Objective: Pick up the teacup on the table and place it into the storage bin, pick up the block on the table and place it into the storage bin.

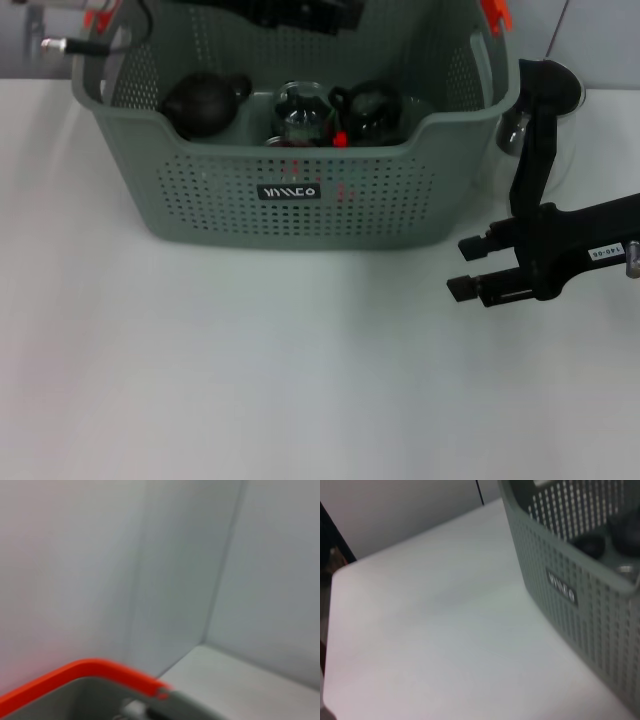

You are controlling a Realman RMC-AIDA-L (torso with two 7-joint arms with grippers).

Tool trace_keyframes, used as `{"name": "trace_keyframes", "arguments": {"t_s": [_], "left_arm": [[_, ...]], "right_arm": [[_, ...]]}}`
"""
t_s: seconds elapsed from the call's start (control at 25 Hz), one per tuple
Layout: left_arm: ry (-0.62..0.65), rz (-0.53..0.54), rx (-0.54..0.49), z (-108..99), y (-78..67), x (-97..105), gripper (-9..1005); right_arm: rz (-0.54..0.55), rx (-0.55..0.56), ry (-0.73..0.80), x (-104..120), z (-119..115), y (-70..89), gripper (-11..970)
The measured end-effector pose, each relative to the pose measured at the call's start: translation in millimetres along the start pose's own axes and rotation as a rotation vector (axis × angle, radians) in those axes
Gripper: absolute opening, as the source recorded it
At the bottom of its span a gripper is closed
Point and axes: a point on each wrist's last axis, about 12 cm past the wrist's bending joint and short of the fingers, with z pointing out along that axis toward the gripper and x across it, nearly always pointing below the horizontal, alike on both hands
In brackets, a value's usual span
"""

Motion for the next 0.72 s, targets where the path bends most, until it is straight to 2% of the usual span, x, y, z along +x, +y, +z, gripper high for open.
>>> {"name": "trace_keyframes", "arguments": {"t_s": [0.16, 0.2, 0.28, 0.32, 0.4, 0.48, 0.56, 0.6, 0.64, 0.72], "left_arm": [[-0.094, 0.038, 0.066, -19, -30.1, 18, 951], [-0.113, 0.04, 0.101, -24, -37.6, 26, 951], [-0.128, 0.032, 0.149, -27, -43.4, 38, 951], [-0.141, 0.018, 0.205, -31, -46.3, 52, 951], [-0.145, 0.007, 0.235, -32, -46.5, 60, 951], [-0.142, -0.018, 0.296, -30, -45.7, 77, 951], [-0.142, -0.045, 0.354, -21, -44.6, 97, 951], [-0.146, -0.047, 0.398, -10, -44.9, 113, 951], [-0.146, -0.047, 0.398, -10, -44.9, 113, 952], [-0.154, -0.032, 0.435, 1, -46.3, 129, 952]], "right_arm": [[-0.037, -0.001, -0.093, -2, -4, 0.7, 658], [-0.048, -0.003, -0.119, -1, -5, 1.1, 658], [-0.07, -0.009, -0.167, 0, -6, 2.7, 659], [-0.079, -0.012, -0.188, 1, -6, 3.5, 659], [-0.091, -0.017, -0.215, 1, -6, 4.5, 660], [-0.091, -0.023, -0.222, 2, -5, 5.5, 661], [-0.091, -0.028, -0.224, 5, -4, 6.5, 662], [-0.09, -0.026, -0.222, 8, -6, 6.6, 663], [-0.09, -0.026, -0.222, 8, -6, 6.6, 663], [-0.082, -0.017, -0.222, 13, -11, 5.8, 664]]}}
